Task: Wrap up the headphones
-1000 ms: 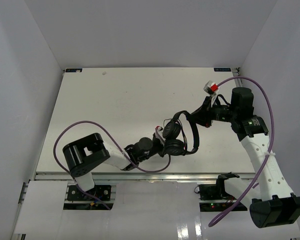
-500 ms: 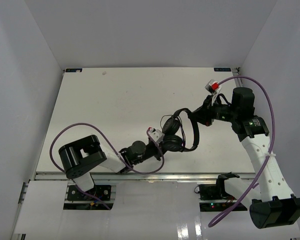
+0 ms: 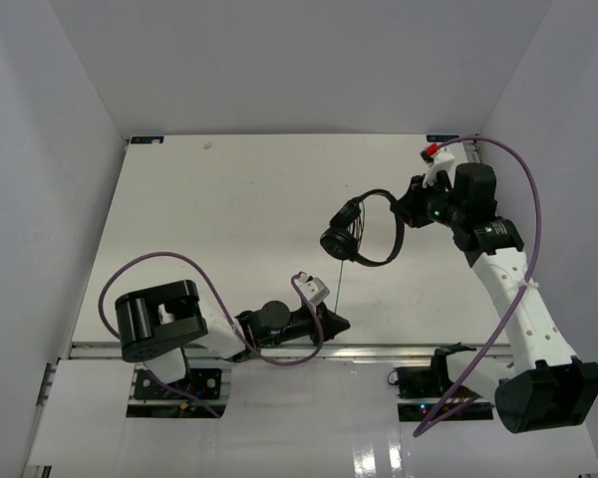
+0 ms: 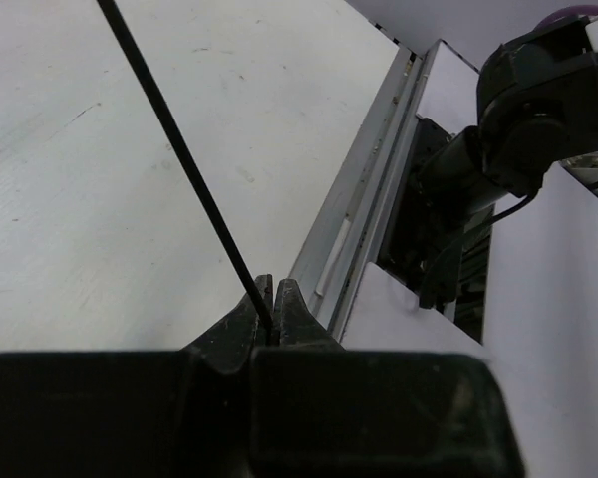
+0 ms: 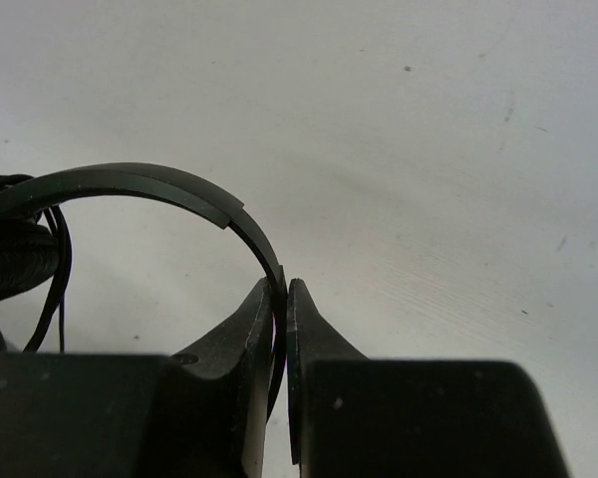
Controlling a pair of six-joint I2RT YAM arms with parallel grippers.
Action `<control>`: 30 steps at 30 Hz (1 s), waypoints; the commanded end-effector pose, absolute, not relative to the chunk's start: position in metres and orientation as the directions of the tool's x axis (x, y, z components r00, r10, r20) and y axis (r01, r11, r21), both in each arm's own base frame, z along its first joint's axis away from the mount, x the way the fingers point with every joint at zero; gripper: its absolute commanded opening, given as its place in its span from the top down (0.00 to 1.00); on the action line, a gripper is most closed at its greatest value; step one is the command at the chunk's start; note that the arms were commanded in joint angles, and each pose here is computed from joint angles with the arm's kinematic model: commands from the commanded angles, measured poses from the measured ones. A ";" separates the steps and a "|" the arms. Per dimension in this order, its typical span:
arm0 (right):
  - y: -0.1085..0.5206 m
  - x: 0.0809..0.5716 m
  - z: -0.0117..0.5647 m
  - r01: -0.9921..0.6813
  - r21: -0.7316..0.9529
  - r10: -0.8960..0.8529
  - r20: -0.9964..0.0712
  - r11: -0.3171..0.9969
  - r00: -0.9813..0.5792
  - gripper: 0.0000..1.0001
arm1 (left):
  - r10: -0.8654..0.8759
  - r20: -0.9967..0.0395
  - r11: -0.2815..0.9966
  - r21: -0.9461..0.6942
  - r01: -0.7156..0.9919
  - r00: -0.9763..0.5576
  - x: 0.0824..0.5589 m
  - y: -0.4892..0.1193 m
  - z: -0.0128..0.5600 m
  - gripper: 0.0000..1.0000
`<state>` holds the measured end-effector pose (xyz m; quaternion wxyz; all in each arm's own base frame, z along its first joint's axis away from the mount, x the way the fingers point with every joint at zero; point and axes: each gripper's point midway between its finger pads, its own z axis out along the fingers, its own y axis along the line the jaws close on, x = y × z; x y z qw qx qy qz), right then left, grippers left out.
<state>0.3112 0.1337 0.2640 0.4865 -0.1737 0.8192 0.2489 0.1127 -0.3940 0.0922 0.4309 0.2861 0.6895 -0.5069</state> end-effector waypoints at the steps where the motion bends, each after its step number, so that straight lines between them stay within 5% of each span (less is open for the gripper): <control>1: 0.097 0.352 0.287 -0.319 0.140 0.030 -0.945 0.937 -0.325 0.92 | 0.024 -0.871 0.283 -0.465 0.839 -0.490 0.086 -0.401 0.101 1.00; 8: 0.078 0.354 0.242 -0.275 -0.080 -0.164 -0.942 0.958 -0.294 0.92 | 0.207 -0.880 0.374 -0.333 0.866 -0.428 0.085 -0.401 0.106 1.00; 15: 0.090 0.341 0.197 -0.335 -0.213 -0.319 -0.898 0.918 -0.302 0.92 | 0.493 -0.817 0.489 -0.025 0.872 -0.300 0.116 -0.375 0.107 1.00; 22: 0.119 0.325 0.136 -0.452 -0.151 -0.354 -0.842 0.879 -0.407 0.92 | 0.681 -0.724 0.463 0.309 0.831 -0.109 0.162 -0.367 0.118 1.00; 30: 0.142 0.326 0.110 -0.536 -0.064 -0.356 -0.813 0.841 -0.461 0.92 | 0.727 -0.677 0.497 0.399 0.771 -0.118 0.220 -0.363 0.116 1.00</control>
